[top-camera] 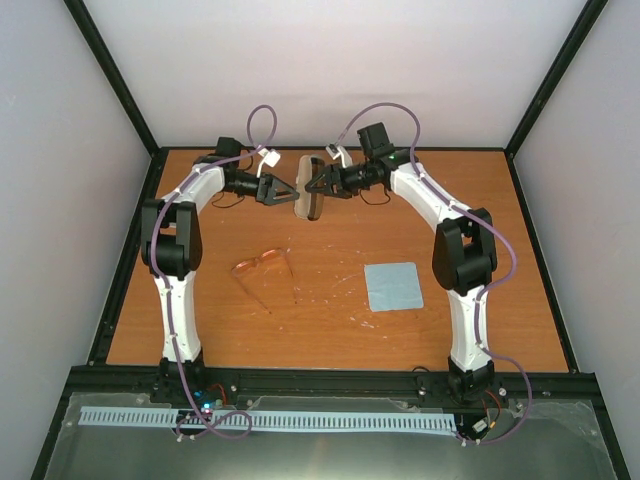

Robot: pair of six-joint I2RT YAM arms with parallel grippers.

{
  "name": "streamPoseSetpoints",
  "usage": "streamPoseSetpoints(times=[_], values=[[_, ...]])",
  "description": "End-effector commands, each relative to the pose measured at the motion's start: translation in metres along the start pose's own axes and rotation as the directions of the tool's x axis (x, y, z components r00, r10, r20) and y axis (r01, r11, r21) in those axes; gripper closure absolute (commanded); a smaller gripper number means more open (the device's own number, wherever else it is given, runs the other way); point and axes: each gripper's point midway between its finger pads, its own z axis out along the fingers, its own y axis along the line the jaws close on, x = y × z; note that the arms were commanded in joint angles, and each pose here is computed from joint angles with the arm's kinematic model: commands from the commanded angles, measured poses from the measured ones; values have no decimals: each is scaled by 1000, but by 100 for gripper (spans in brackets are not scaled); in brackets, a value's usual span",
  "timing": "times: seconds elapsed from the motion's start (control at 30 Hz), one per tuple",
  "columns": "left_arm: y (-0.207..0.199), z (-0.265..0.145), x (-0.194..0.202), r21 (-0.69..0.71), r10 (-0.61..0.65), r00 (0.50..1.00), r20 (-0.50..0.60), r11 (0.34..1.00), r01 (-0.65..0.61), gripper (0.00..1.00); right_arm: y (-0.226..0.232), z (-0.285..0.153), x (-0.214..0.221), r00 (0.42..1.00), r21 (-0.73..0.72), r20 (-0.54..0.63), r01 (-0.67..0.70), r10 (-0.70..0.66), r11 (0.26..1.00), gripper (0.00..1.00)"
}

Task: Organize the sunglasses
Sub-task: Open the sunglasses case at the center of the board, then place the sunglasses case at the center of the board.

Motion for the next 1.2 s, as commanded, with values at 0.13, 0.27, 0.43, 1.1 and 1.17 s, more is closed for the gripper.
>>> streamPoseSetpoints(times=[0.13, 0.27, 0.43, 1.1, 1.17], values=[[72, -17, 21, -241, 25, 998, -59, 970, -39, 1, 97, -32, 16, 996, -253, -45, 58, -72, 966, 95], [78, -14, 28, -253, 16, 997, -76, 967, -35, 1, 97, -32, 18, 997, -258, -44, 55, -68, 964, 96], [85, -12, 35, -267, 4, 996, -93, 963, -29, 1, 97, -32, 19, 997, -259, -42, 53, -66, 964, 97], [23, -49, -13, -244, 64, 997, 34, 968, -54, 0, -76, 8, 52, 932, 82, -123, -332, 340, 940, 97], [22, -49, -8, -245, 55, 998, 31, 968, -46, 0, -90, 10, 59, 917, 101, -137, -362, 374, 927, 97]])
